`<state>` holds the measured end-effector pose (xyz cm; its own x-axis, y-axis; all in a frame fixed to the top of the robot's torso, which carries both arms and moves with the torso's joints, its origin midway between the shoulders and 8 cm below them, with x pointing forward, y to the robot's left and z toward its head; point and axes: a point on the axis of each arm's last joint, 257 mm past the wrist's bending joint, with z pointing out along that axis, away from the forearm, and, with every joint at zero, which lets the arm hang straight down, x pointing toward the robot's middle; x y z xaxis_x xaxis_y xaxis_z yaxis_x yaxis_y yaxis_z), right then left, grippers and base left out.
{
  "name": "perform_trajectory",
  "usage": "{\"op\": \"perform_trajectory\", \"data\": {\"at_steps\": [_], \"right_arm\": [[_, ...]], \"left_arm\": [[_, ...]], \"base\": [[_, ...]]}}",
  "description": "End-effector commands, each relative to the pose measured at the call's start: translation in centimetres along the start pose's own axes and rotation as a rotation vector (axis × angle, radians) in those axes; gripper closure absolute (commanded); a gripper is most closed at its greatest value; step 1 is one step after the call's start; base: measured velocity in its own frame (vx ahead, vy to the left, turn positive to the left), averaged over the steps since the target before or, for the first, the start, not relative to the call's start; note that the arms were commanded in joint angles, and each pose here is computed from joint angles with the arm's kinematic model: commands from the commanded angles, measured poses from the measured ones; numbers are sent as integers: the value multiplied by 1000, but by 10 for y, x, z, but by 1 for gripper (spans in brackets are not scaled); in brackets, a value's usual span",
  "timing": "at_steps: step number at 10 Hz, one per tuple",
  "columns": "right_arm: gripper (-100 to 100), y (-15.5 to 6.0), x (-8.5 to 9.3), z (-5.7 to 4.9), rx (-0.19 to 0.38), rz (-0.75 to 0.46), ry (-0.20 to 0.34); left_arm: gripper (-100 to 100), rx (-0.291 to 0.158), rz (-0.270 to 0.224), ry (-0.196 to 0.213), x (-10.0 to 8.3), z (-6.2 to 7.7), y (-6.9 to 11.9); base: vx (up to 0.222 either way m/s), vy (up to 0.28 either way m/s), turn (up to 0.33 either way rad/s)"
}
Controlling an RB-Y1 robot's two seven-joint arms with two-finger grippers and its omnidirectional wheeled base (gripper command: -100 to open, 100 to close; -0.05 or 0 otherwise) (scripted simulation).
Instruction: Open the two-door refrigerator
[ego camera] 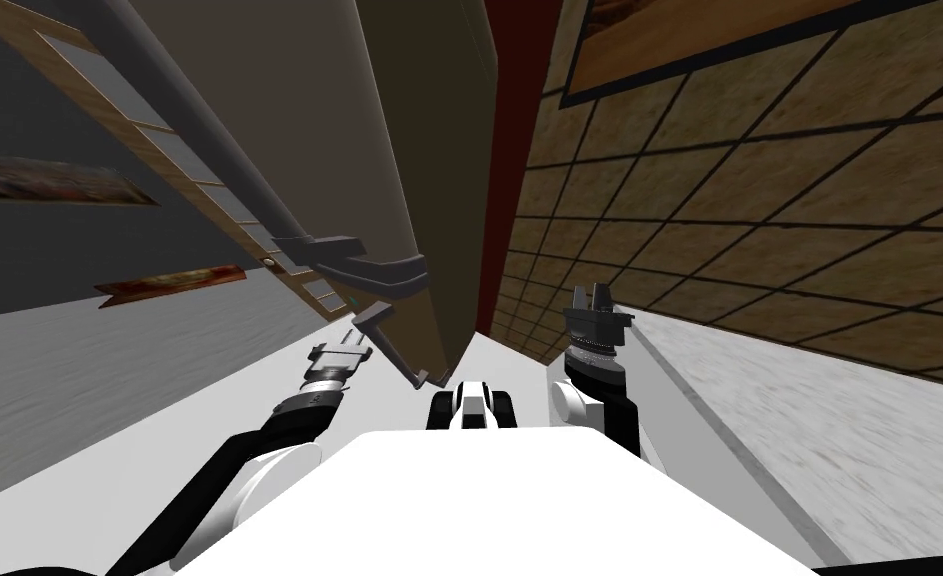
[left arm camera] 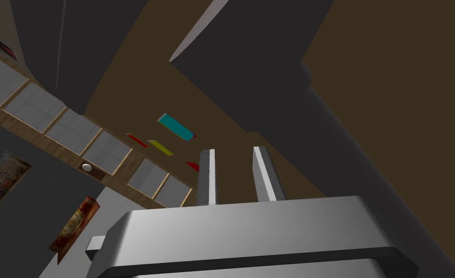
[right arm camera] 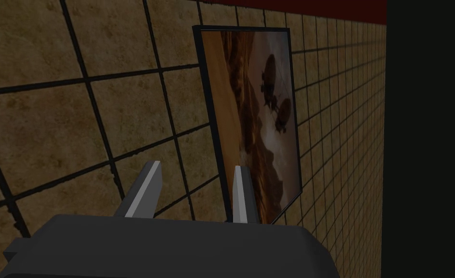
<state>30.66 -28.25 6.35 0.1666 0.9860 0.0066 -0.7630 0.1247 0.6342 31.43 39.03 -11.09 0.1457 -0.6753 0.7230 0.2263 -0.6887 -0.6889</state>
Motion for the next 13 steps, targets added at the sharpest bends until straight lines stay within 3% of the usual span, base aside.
{"op": "perform_trajectory", "data": {"at_steps": [1, 2, 3, 13], "right_arm": [[0, 0, 0, 0, 0, 0, 0], [0, 0, 0, 0, 0, 0, 0], [0, 0, 0, 0, 0, 0, 0], [0, 0, 0, 0, 0, 0, 0]], "left_arm": [[-100, 3, -22, -17, -9, 1, 2], [-100, 9, -6, -16, -8, 0, -3], [100, 20, -4, -14, -8, 0, -7], [100, -64, -17, 70, 20, 10, 20]], "base": [[85, 123, 58], [45, 86, 46], [-3, 23, 8], [-161, 217, -76]]}}
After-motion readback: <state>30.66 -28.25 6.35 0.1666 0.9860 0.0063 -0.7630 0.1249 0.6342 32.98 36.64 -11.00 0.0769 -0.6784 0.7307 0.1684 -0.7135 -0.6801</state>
